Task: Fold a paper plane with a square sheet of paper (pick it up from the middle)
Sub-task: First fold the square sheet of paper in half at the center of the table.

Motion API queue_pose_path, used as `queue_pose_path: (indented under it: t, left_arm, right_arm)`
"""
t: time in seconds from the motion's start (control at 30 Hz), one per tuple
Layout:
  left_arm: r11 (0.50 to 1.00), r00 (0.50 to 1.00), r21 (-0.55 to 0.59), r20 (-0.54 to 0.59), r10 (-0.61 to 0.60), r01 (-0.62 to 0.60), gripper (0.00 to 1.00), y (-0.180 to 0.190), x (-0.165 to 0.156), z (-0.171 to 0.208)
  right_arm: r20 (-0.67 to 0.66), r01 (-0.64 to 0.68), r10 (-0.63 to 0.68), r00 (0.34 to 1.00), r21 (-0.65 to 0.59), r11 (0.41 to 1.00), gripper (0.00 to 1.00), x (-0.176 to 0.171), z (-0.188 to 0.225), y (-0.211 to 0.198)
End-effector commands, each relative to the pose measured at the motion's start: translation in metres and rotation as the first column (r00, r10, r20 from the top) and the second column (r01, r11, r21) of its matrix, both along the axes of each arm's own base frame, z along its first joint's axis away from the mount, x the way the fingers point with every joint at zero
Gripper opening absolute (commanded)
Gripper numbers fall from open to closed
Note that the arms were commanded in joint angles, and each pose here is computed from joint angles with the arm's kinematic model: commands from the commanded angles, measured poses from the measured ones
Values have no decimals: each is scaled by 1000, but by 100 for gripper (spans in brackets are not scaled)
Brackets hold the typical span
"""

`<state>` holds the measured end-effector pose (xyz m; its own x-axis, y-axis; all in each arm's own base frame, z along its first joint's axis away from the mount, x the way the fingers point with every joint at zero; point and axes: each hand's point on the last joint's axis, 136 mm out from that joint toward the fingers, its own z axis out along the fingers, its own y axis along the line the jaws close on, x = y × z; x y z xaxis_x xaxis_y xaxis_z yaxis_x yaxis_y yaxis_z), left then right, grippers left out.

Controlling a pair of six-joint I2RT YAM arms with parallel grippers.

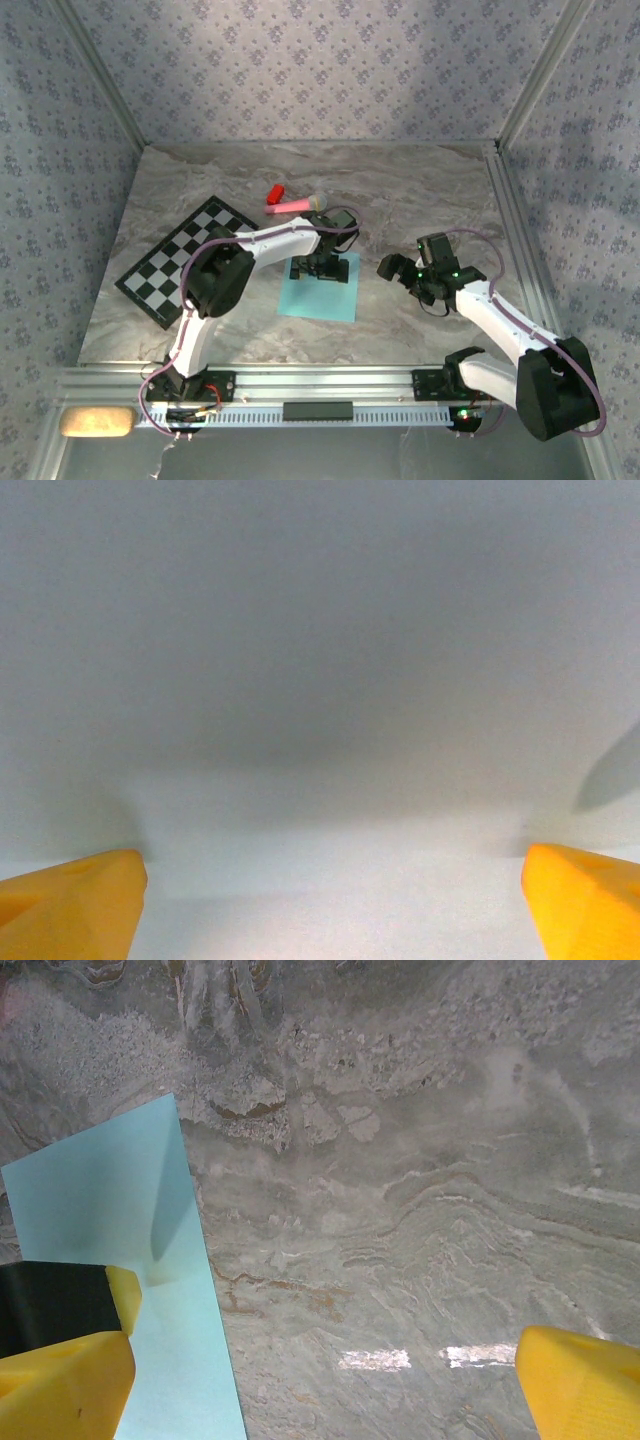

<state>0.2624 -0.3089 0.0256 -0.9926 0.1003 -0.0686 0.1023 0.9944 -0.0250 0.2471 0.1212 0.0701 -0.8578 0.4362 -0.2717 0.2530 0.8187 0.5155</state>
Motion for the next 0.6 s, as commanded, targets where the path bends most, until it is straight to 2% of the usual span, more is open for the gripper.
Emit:
queue_pose_path:
  t: [0.0, 0.57]
  left_arm:
    - [999, 999, -33, -28, 17, -18, 97, -5, -9, 2]
    - [996, 997, 94, -74, 8, -1, 93, 17, -19, -39]
  right_arm:
    - [-9, 17, -17, 1000, 2, 1000, 100, 0, 3, -2]
    - [-17, 26, -26, 1000, -1, 1000, 99, 0, 2, -3]
